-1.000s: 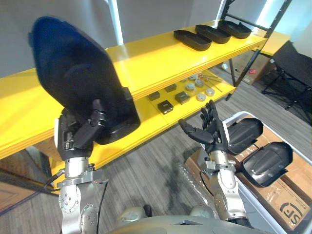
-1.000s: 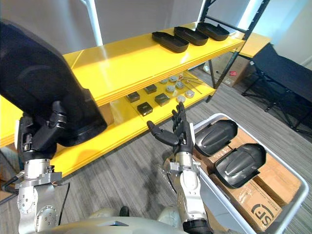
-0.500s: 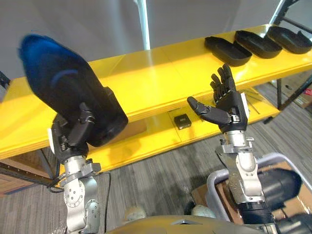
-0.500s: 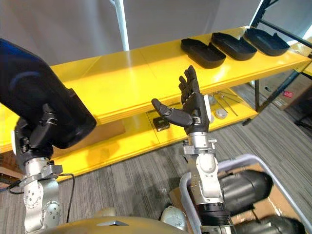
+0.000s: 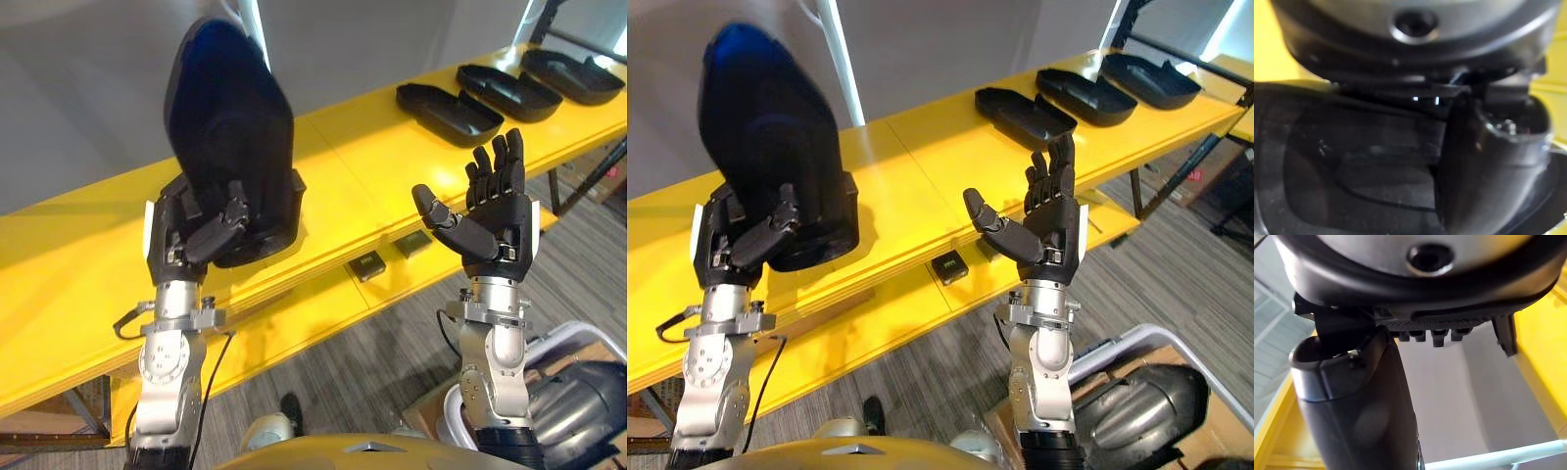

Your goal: Walk over and take three plastic housings, then place them on the shelf

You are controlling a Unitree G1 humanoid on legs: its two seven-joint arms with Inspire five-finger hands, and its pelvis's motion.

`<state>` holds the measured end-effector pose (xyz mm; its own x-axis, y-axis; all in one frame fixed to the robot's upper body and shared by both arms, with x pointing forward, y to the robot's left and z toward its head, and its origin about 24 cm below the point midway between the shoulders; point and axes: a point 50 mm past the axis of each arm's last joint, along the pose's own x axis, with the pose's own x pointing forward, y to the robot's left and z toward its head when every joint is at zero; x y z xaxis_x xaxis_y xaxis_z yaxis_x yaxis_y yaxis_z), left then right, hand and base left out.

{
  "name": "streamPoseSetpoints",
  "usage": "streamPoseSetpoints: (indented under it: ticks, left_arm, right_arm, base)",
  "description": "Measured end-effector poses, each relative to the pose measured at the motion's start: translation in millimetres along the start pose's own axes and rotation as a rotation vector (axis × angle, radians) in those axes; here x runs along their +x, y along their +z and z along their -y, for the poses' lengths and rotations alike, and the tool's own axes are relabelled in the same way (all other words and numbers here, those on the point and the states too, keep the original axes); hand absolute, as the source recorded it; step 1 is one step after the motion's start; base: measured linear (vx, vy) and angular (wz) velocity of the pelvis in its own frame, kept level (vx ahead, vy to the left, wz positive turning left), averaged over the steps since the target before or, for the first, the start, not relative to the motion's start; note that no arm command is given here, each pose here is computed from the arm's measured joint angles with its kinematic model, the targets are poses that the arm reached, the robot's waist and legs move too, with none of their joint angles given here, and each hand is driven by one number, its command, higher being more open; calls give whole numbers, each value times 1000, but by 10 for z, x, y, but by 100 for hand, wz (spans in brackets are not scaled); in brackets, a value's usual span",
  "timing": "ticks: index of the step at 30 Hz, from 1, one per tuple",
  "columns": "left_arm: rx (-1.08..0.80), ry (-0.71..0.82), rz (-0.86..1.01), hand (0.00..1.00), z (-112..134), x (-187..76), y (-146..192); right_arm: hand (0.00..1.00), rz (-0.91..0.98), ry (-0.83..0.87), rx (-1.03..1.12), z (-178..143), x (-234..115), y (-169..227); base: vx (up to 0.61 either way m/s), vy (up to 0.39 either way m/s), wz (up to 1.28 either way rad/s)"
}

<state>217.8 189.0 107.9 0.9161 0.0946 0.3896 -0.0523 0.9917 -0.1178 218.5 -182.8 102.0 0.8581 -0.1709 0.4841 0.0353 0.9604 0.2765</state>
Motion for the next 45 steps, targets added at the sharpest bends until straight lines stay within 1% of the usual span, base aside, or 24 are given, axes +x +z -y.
streamPoseSetpoints:
  ticks: [4,5,6,7,9,11,12,14,17,20,22,23,27,34,35,40,45]
  left_arm:
    - [-38,-109,-50,0,225,177,-119]
    - [-36,-141,-65,0,284,272,-162]
    - [-37,-157,-75,0,306,376,-187]
    - [-49,-158,-83,0,304,426,-196]
    - [-135,-130,-119,0,321,646,-232]
    - [-171,-78,-155,0,306,807,-278]
    - [-192,-37,-184,0,264,908,-308]
    - [-224,38,-216,0,176,1029,-331]
    - [-263,132,-248,0,31,1089,-341]
    - [-237,170,-308,0,-38,1118,-404]
    - [-221,206,-345,0,-101,1194,-434]
    - [-244,234,-338,0,-134,1294,-380]
    - [-237,245,-336,0,-113,1379,-311]
    - [-232,318,-417,0,-208,1369,-422]
    - [-231,339,-429,100,-227,1375,-444]
    - [-210,384,-427,100,-211,1474,-385]
    - [-173,408,-441,100,-180,1495,-381]
  right_arm:
    - [100,-8,12,-14,-15,-1,-1]
    - [100,-9,19,-19,-14,10,3]
    - [100,-8,33,-25,-16,31,11]
    - [100,-6,40,-27,-16,41,17]
    - [100,-5,56,-35,5,58,47]
    - [100,-4,70,-35,-14,72,79]
    - [100,4,98,-36,-41,82,112]
    - [100,18,159,-32,-107,90,157]
    - [100,-5,222,-11,-158,94,167]
    - [100,-61,250,-20,-164,96,119]
    - [100,-75,298,-33,-198,129,113]
    - [100,-70,339,-42,-240,192,127]
    - [100,-63,374,-49,-282,252,145]
    - [100,-100,392,-47,-292,254,111]
    - [100,-93,395,-46,-304,270,120]
    - [100,-88,410,-42,-361,331,134]
    - [100,-114,426,-28,-437,331,97]
  base:
    - [32,44,-4]
    - [0,0,0]
    - [-31,4,-2]
    - [-43,8,-2]
    - [-57,29,-7]
    - [-63,45,-20]
    - [-67,41,-27]
    - [-64,25,-19]
    - [-52,7,-18]
    - [-14,-7,-4]
    - [-37,-12,-8]
    - [-56,-1,-6]
    - [-39,18,1]
    - [-28,12,3]
    - [-61,17,1]
    - [-50,5,3]
    - [0,0,0]
